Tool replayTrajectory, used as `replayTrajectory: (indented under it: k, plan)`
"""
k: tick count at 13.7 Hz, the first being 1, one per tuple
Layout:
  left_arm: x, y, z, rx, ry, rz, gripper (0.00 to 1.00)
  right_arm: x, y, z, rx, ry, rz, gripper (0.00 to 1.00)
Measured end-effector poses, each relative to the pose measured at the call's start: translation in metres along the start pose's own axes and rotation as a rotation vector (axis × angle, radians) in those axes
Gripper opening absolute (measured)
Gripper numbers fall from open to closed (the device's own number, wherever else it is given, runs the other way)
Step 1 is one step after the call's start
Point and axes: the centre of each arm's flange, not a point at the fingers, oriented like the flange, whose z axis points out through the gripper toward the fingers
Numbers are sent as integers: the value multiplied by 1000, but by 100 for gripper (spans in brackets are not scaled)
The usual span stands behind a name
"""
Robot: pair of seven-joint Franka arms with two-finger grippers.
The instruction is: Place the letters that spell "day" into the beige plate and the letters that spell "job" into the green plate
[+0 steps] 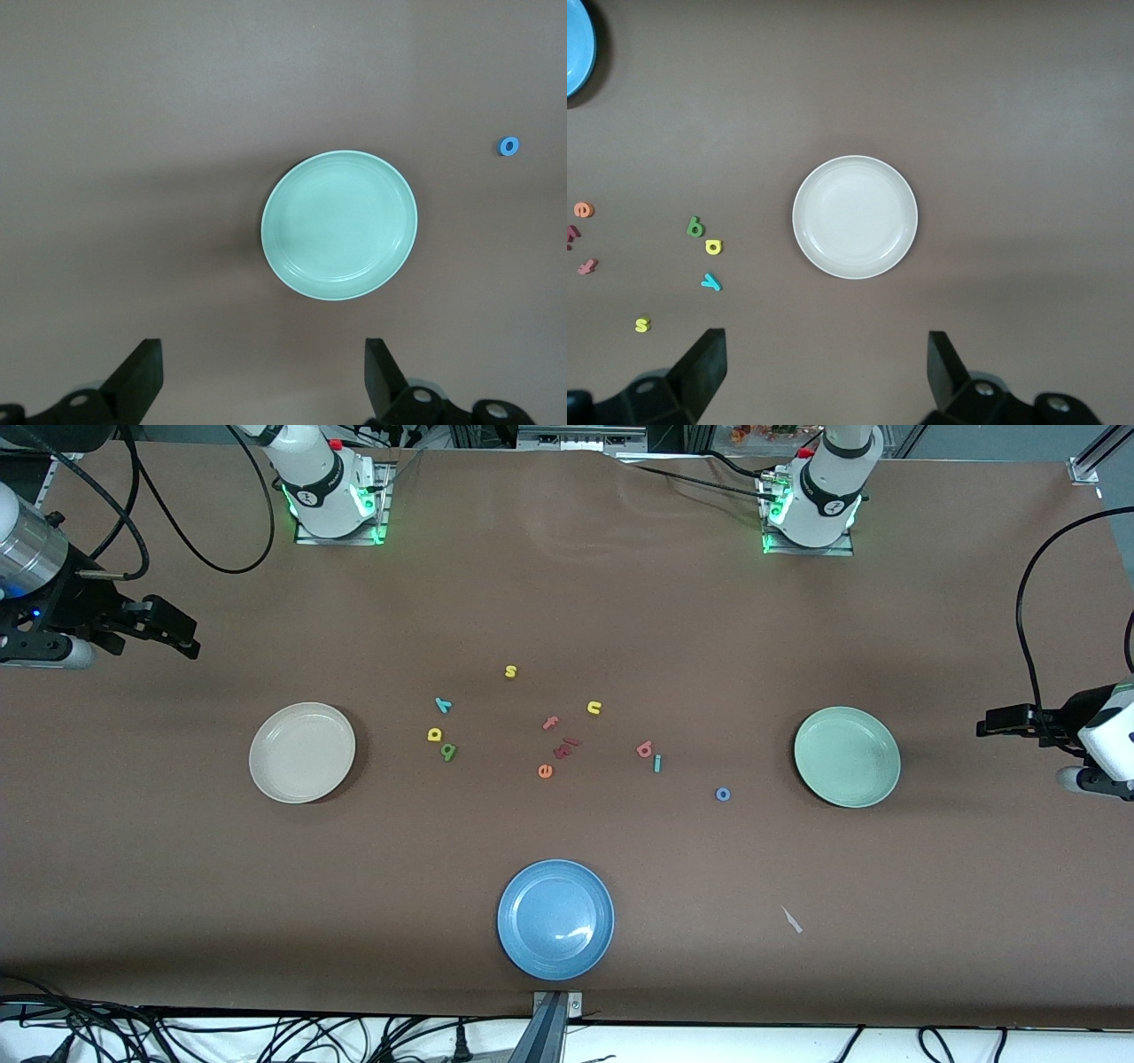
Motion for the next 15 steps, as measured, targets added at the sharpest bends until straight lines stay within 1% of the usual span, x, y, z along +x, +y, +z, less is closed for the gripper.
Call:
replayTrajectory:
  k: [15]
  plan:
    - [-1,-3,-2,1,4,-5,100,0,0,0,-1,0,-2,100]
